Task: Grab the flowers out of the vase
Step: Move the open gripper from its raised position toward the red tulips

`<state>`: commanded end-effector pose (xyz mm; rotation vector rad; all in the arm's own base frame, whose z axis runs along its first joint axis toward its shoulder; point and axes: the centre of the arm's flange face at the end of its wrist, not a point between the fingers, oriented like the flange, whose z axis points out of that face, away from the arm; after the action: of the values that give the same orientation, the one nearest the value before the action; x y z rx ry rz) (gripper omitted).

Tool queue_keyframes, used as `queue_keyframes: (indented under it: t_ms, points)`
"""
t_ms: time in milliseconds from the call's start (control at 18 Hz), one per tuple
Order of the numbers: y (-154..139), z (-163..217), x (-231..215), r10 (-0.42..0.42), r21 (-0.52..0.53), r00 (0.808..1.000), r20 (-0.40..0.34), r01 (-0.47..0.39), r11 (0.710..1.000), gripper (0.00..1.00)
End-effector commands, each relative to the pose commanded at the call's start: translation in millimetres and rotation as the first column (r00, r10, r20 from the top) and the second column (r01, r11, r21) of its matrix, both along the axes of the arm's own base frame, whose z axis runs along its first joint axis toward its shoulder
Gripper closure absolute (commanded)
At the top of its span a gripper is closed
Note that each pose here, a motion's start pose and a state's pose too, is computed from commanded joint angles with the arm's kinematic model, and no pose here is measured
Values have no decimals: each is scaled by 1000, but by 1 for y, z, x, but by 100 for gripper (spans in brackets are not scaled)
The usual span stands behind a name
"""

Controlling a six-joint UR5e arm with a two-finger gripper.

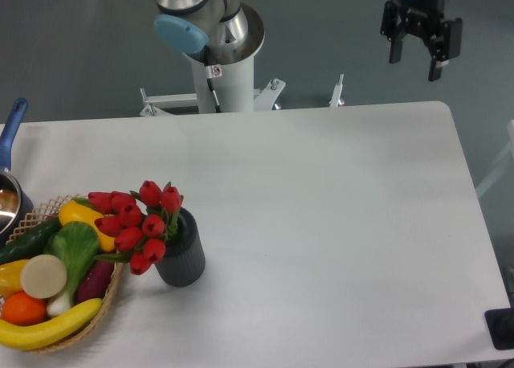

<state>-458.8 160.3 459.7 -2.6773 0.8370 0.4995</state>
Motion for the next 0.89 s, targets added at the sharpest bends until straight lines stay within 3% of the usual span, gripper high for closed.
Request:
queue_keyframes:
  t_ms: [278,444,556,667,833,889]
  points:
    - [8,-3,7,1,9,1000,14,-1,1000,0]
    - [23,-11,15,140,139,982,129,-157,978,0]
    - [31,-9,19,192,183,969,159,-220,958,0]
    - [54,-16,30,177,189,964,198,-215,958,0]
    - [101,-30,42,218,204,930,295,-285,937,0]
    - [121,-38,50,191,218,930,314,-267,939,0]
